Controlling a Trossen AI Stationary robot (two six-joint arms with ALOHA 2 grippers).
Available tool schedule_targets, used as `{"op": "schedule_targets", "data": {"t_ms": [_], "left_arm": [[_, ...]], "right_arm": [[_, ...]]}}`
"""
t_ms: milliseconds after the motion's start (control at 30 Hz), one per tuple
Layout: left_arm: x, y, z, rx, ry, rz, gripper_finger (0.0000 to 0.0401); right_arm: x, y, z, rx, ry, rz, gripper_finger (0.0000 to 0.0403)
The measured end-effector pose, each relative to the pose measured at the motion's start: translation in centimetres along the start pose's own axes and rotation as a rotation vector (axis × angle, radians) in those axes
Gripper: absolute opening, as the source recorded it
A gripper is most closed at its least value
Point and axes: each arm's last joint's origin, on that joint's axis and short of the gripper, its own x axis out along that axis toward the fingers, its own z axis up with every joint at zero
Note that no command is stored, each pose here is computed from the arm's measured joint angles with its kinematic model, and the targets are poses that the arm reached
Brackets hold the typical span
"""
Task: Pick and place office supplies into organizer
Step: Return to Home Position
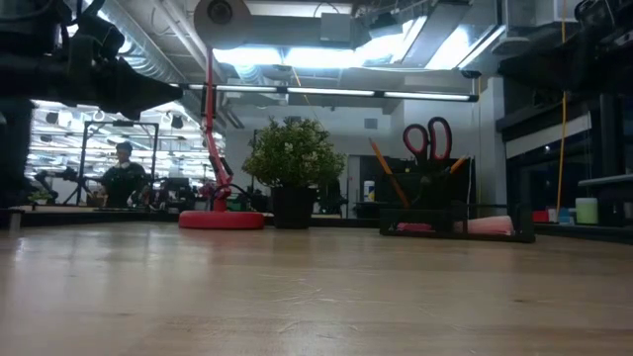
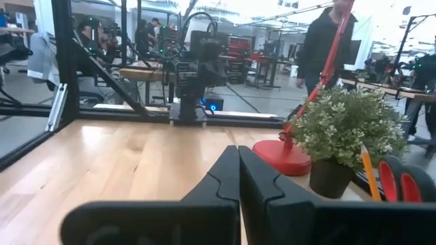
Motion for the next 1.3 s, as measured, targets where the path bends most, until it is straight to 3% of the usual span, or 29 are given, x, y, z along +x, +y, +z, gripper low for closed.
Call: {"op": "schedule_targets", "data": {"t_ms": [267, 500, 800, 933, 1300], "left_arm": [[0.0, 0.0, 0.0, -0.014, 0.002, 0.005, 0.0002], [0.0, 0.0, 0.0, -0.054, 0.001, 0.007, 0.0004], [0.0, 0.0, 0.0, -0.042, 0.001, 0.006, 0.0002], [0.0, 0.0, 0.0, -0.042, 0.001, 0.007, 0.0003], [0.0, 0.0, 0.0, -0.043, 0.001, 0.006, 0.0002]], "right_arm": [[-0.3, -0.4, 0.6, -0.036, -0.053, -0.01, 0.0], [-0.6, -0.1, 1.0, 0.001, -0.106, 0.145, 0.0], [-0.6, -0.2, 1.5, 0.023, -0.157, 0.135, 0.0009], [-0.6, -0.2, 1.4, -0.032, -0.149, 0.132, 0.0019], [-0.6, -0.1, 1.2, -0.042, -0.129, 0.136, 0.0022]]}}
